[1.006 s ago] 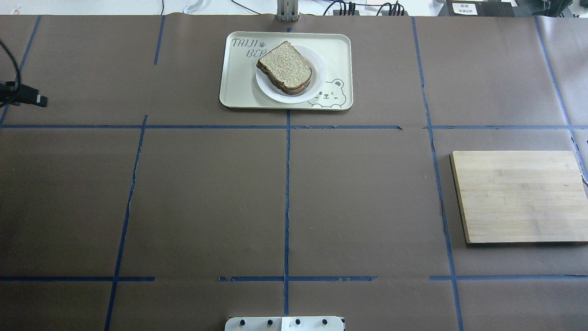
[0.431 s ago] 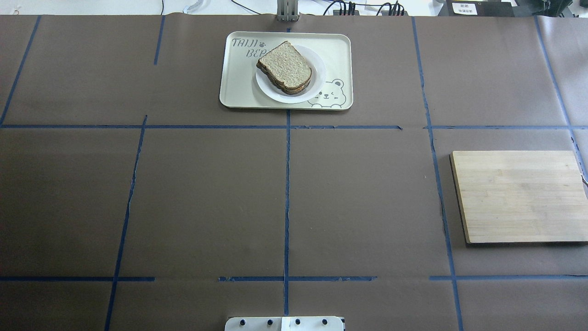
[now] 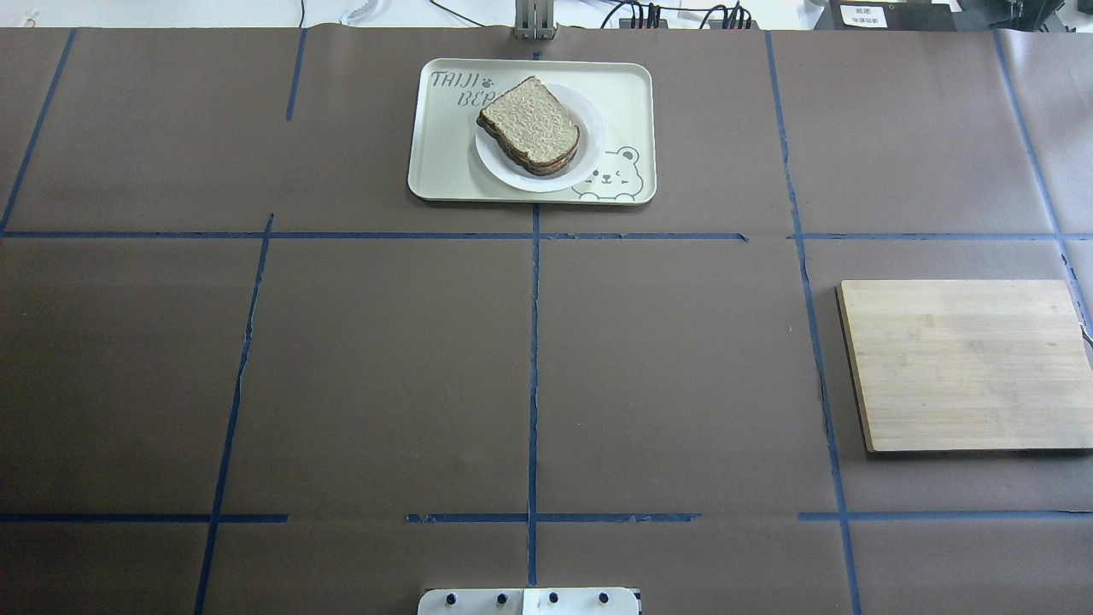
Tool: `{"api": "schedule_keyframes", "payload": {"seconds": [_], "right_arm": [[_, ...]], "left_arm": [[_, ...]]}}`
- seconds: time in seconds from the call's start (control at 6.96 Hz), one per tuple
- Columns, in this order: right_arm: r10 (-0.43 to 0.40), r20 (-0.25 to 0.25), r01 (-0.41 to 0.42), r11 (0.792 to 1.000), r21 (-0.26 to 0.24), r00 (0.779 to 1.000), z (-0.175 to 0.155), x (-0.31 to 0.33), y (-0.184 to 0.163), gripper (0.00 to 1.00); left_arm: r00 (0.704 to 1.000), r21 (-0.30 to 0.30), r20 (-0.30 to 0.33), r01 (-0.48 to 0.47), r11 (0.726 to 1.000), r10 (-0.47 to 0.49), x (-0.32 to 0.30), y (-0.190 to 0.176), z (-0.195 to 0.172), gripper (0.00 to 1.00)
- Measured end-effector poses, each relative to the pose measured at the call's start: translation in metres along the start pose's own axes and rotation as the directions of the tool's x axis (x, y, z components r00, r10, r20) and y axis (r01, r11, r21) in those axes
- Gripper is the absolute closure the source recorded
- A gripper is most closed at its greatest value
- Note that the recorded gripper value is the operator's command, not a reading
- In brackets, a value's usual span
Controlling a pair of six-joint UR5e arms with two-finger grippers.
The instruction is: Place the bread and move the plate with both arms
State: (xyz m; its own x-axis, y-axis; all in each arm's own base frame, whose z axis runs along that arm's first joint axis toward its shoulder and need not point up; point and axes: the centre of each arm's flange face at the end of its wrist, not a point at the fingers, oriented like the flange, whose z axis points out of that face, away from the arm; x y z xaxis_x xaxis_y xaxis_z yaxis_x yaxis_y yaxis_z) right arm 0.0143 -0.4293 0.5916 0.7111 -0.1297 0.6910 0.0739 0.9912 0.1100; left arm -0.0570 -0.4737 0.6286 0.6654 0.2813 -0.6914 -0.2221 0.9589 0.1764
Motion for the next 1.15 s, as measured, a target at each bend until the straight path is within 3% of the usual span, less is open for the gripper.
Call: {"api": "schedule_keyframes", "payload": {"seconds": [0.29,0.72,1.15], "right_arm": [[0.006,0.000,-0.006,1.000,-0.006,1.000,0.002,0.003,0.004,0.00],[0.005,-0.016,-0.005,1.000,-0.005,1.000,0.003,0.005,0.007,0.00],[0.014,-0.025,-0.014,1.000,-0.015,1.000,0.008,0.011,0.015,0.00]], "left_arm": [[0.999,0.001,-0.031,0.020,1.000,-0.020,-0.002,0.000,0.003,0.00],[0.999,0.004,-0.022,0.048,0.999,-0.048,0.004,-0.002,-0.006,0.00],[0.990,-0.005,-0.026,0.137,0.991,-0.137,-0.012,0.011,-0.012,0.00]]}}
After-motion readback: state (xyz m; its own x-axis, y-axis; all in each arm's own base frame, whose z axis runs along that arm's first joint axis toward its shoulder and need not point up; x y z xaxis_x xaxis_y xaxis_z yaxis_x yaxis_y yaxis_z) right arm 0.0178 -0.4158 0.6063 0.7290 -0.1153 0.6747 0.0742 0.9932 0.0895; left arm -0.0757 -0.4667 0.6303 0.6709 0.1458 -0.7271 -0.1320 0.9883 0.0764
